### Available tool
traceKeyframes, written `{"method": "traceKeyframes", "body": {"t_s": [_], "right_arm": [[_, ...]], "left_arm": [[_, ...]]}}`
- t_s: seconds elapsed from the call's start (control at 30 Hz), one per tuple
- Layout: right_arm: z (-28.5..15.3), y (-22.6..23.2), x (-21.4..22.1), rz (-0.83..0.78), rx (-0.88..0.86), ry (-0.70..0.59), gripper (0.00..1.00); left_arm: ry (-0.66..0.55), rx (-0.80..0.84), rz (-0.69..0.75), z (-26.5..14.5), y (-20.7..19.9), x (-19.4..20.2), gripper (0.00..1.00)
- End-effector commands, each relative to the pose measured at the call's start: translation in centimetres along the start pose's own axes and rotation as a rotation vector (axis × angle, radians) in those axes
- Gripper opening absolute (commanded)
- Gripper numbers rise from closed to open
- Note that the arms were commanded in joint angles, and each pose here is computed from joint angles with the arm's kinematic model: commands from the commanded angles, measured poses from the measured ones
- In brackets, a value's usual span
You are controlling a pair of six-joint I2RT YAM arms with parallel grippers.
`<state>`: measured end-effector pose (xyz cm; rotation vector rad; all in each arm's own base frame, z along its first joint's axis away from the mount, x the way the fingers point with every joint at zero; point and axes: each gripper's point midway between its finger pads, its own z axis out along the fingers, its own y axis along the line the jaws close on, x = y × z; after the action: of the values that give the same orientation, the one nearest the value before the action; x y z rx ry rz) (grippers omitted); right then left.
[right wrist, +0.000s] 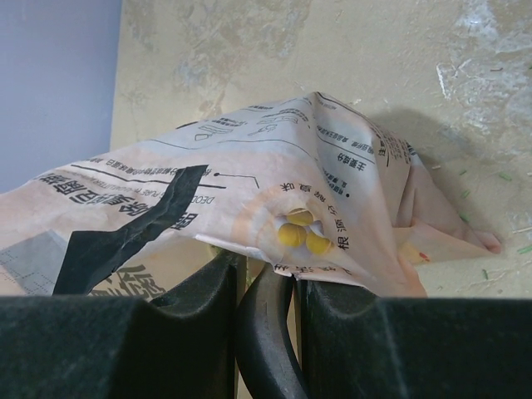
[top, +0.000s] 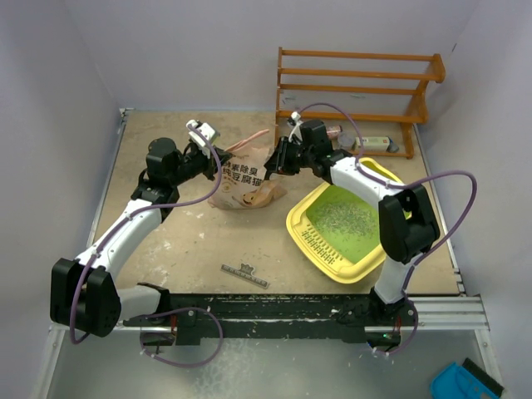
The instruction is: Fill the litter box with clean litter
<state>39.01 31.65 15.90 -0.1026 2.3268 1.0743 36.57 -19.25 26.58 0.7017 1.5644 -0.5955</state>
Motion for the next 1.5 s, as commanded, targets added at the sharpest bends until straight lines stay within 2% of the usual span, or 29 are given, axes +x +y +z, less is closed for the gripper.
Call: {"method": "traceKeyframes", "body": {"t_s": [0.0, 0.83, 1.47], "right_arm": [[-2.7, 6.5, -0.6, 0.012, -0.219, 0.014, 0.0], [-4.8, 6.4, -2.6, 0.127, -0.361, -0.074, 0.0], [-8.2, 4.0, -3.9, 0.111, -0.258, -0.176, 0.0]], "left_arm": [[-0.137, -0.012, 0.08, -0.1, 0.6, -4.8, 0.0], [-0.125, -0.014, 0.079, 0.0, 0.8, -4.5, 0.0], [-0.127, -0.009, 0.081, 0.0, 0.7, -4.6, 0.0]]}}
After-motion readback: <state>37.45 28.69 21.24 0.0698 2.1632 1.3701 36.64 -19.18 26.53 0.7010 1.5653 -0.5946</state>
